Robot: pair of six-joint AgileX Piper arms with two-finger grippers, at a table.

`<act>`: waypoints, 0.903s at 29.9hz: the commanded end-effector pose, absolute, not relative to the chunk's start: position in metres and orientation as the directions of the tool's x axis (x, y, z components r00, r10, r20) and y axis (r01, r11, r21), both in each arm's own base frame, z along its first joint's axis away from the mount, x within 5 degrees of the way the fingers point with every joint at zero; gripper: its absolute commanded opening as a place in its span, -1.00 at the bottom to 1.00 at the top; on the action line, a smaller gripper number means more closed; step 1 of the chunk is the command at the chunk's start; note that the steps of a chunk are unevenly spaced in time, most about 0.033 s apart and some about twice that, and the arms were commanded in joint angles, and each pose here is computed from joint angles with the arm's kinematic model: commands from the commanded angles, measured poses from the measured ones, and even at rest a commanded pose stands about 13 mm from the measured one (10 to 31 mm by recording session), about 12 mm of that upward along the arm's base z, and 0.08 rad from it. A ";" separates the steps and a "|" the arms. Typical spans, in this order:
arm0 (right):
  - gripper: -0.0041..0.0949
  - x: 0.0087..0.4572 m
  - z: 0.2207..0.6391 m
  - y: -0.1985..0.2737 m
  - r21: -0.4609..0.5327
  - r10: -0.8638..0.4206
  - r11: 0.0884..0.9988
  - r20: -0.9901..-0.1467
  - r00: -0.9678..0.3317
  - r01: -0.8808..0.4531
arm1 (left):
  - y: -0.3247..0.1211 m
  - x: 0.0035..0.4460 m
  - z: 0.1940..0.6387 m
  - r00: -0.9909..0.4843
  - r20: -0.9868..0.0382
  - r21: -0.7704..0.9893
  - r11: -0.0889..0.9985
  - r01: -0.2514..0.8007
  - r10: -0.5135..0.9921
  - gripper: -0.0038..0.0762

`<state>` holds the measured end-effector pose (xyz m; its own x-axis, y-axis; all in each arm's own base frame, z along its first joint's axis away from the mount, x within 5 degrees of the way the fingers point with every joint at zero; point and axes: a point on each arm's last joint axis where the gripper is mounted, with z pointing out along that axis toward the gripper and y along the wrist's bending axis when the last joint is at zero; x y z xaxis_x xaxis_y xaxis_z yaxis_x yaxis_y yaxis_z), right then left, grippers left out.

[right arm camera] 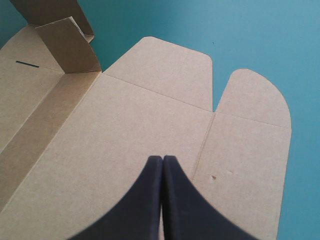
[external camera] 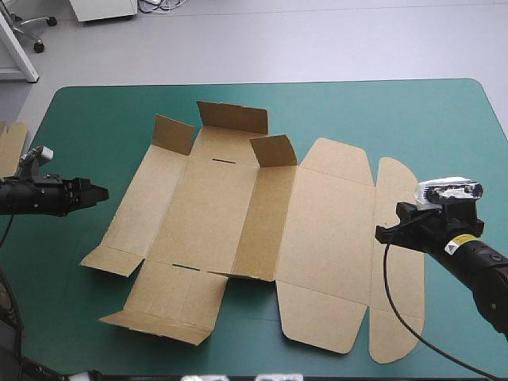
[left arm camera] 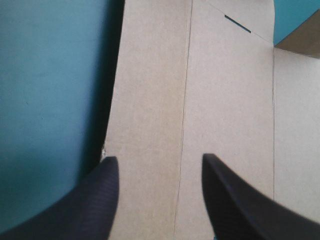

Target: Fold the box

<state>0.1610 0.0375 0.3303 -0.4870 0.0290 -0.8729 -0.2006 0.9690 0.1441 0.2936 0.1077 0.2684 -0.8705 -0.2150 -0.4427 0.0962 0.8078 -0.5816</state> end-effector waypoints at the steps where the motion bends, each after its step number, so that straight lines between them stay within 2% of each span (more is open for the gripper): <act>1: -0.99 0.164 0.348 0.036 0.138 0.049 0.970 -0.918 -0.393 -0.201 | 0.101 0.299 0.280 -0.857 -0.450 -0.623 0.776 0.098 -0.252 0.40; 13: -0.99 0.163 0.347 0.036 0.170 0.080 0.967 -0.909 -0.410 -0.188 | 0.098 0.317 0.237 -0.924 -0.304 -0.731 0.679 0.070 -0.233 0.43; 21: -0.99 0.163 0.347 0.036 0.182 0.093 0.966 -0.905 -0.414 -0.182 | 0.103 0.322 0.235 -0.934 -0.262 -0.722 0.691 0.023 -0.242 0.43; 27: -0.99 0.163 0.347 0.036 0.180 0.091 0.967 -0.906 -0.414 -0.182 | 0.095 0.322 0.231 -0.954 -0.225 -0.699 0.715 0.018 -0.197 0.38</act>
<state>0.1608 0.0376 0.3300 -0.4980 0.0677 -0.8645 -0.1805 0.9670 0.1798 0.3241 0.1117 0.2060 -0.9412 -0.2544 -0.2223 -0.0488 0.7534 -0.6558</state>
